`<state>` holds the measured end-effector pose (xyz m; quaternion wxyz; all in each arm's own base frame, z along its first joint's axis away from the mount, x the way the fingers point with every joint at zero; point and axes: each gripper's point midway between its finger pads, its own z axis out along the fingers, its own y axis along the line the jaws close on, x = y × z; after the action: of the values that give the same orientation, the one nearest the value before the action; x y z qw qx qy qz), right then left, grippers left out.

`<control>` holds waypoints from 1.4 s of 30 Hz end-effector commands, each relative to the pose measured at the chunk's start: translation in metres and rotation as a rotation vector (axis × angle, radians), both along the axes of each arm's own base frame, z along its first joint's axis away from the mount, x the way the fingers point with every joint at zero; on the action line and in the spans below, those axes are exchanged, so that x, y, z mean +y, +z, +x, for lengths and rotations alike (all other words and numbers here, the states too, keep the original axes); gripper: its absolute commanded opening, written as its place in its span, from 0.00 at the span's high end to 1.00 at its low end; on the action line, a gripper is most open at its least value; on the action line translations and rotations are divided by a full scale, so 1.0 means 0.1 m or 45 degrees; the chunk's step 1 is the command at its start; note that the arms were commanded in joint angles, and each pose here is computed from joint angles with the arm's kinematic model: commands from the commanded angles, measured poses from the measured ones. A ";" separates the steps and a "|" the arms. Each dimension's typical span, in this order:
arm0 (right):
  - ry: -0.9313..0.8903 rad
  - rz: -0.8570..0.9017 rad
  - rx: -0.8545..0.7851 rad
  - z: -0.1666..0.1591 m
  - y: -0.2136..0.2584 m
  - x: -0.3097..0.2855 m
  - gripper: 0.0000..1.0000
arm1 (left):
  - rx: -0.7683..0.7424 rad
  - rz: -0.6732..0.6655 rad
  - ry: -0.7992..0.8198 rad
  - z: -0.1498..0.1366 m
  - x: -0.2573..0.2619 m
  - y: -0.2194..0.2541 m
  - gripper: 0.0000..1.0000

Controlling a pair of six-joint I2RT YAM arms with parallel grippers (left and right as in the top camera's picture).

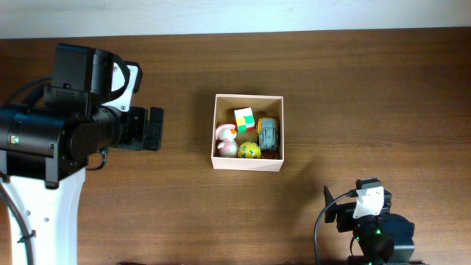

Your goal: Pack container

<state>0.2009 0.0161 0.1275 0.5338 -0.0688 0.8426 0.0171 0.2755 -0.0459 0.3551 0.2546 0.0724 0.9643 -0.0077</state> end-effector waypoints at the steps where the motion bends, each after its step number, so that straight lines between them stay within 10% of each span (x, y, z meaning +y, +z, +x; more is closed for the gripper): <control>1: -0.010 -0.005 0.000 0.03 -0.08 -0.02 0.01 | -0.007 0.005 0.013 -0.01 0.03 0.01 0.01; 37: -0.001 0.002 0.067 0.03 -0.33 -0.01 0.01 | -0.005 0.013 0.017 -0.01 0.04 0.01 0.01; 42: -0.001 0.002 0.067 0.03 -0.33 -0.01 0.01 | -0.281 0.081 0.098 0.23 0.22 0.32 0.01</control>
<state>0.2032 0.0160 0.0946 0.5081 -0.0675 0.8584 0.0203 0.2958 -0.0399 0.3688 0.3069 0.0624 0.9496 0.0111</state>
